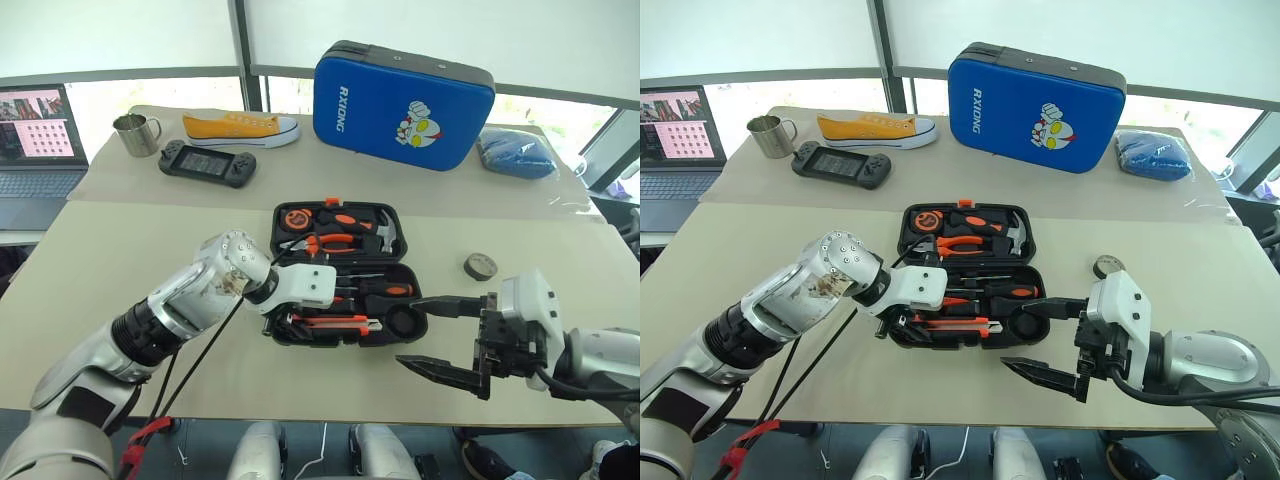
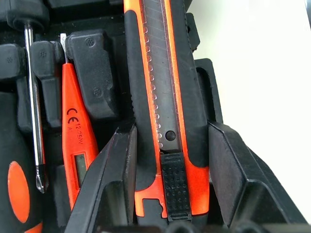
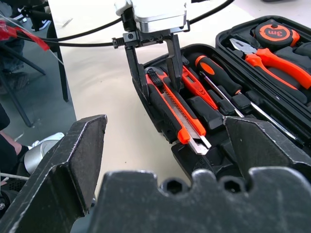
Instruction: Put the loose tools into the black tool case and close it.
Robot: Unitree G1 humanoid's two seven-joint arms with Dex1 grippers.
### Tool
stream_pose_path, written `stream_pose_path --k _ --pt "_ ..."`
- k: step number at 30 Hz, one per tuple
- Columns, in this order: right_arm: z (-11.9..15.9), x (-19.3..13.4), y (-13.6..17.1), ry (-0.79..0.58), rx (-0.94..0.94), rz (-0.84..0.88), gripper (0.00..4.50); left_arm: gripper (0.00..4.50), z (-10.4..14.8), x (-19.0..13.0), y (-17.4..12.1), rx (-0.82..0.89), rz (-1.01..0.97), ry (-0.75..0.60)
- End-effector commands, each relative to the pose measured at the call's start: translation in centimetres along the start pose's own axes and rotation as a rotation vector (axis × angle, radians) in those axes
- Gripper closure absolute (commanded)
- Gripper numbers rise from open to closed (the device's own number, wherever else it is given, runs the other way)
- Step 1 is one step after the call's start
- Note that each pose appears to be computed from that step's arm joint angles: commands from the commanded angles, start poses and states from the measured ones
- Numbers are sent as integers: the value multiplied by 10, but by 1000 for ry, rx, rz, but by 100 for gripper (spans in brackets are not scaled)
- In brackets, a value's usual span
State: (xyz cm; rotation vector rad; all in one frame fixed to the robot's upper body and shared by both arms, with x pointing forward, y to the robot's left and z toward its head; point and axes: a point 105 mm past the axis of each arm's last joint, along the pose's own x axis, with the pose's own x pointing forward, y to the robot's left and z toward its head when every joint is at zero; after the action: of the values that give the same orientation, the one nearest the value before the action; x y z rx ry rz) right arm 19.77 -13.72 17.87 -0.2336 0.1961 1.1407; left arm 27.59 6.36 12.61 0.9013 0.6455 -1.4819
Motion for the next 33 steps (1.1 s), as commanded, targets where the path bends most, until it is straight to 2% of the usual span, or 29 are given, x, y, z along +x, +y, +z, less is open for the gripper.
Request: stream_pose_path --k 1,2,3,4,8,14,18,19,27,33 --pt "10 -1 1 -31 -40 -4 0 287 -6 12 -4 -43 -33 25" --pt "10 -1 1 -31 -40 -5 0 187 -6 12 -3 -46 -32 25" --pt "10 -1 1 -31 -40 -5 0 174 -5 11 -3 -48 -32 23" --pt "10 0 1 -31 -40 -5 0 129 -4 8 -3 -53 -35 15" --pt "10 0 1 -32 -38 -4 0 6 7 -8 -2 -62 -34 -33" --pt "9 -1 -1 -32 -32 -4 0 3 21 -29 1 -57 -19 -105" --pt "9 0 -2 -29 -31 -3 0 101 22 -17 8 5 10 -126" --pt "9 0 -2 -28 -32 -3 0 151 22 -14 8 10 9 -127" --pt "10 -1 -3 -23 -36 -8 0 435 24 -3 5 31 -39 -150" --pt "12 0 -2 -25 -32 -13 0 445 18 5 5 66 -33 -113"
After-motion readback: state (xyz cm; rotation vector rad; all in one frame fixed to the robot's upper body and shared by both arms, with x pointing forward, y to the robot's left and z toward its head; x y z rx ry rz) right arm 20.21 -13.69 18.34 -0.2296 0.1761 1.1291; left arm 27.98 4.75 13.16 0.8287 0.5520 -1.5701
